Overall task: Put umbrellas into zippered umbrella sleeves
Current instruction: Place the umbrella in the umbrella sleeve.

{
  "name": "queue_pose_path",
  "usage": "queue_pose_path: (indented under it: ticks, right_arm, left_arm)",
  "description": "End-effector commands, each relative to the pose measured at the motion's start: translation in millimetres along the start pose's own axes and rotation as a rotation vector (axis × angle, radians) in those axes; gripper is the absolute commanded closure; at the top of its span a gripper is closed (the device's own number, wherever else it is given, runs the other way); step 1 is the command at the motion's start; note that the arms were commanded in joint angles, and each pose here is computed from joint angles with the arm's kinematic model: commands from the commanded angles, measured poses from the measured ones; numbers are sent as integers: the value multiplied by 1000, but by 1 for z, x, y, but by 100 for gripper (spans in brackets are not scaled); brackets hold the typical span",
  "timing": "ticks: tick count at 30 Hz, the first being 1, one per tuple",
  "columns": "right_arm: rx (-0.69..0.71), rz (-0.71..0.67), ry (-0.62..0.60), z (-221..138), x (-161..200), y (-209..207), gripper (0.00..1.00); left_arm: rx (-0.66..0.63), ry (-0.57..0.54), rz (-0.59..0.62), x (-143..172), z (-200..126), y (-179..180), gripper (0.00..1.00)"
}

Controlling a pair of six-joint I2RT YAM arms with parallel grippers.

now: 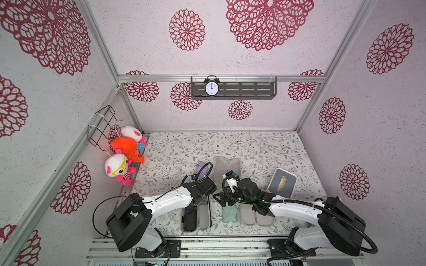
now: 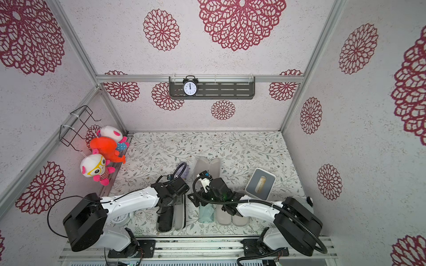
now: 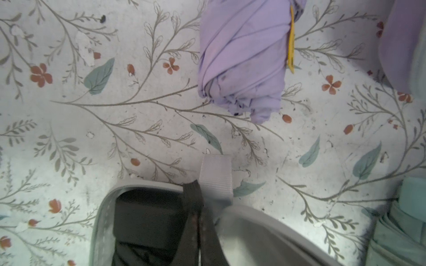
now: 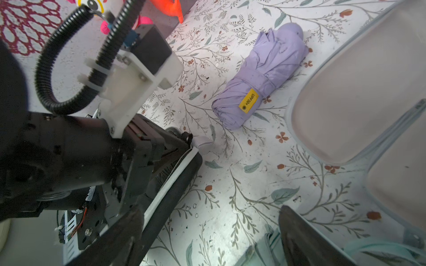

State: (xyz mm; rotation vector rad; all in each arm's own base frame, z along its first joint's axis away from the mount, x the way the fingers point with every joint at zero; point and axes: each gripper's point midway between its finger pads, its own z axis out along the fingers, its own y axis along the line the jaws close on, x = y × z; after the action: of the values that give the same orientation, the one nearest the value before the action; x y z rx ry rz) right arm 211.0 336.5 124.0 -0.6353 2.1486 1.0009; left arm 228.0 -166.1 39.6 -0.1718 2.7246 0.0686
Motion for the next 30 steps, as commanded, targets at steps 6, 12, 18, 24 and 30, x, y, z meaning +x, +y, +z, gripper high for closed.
queue_pose_path:
  ticks: [6,12,18,24,30]
  right_arm:
    - [-40,-9,-27,4,-7,15,7]
    - [-34,-9,-5,17,-4,14,9]
    - [-56,-17,16,26,-5,23,11]
    - [-63,-12,36,32,0,27,13]
    - [-65,2,38,35,0,28,19]
  left_arm:
    - [39,-39,-22,4,-16,0,100]
    - [32,-48,-36,12,-23,12,100]
    - [94,-36,-37,20,-17,6,93]
    - [101,-20,-12,21,-11,1,67]
    - [153,-108,-70,11,-34,15,62]
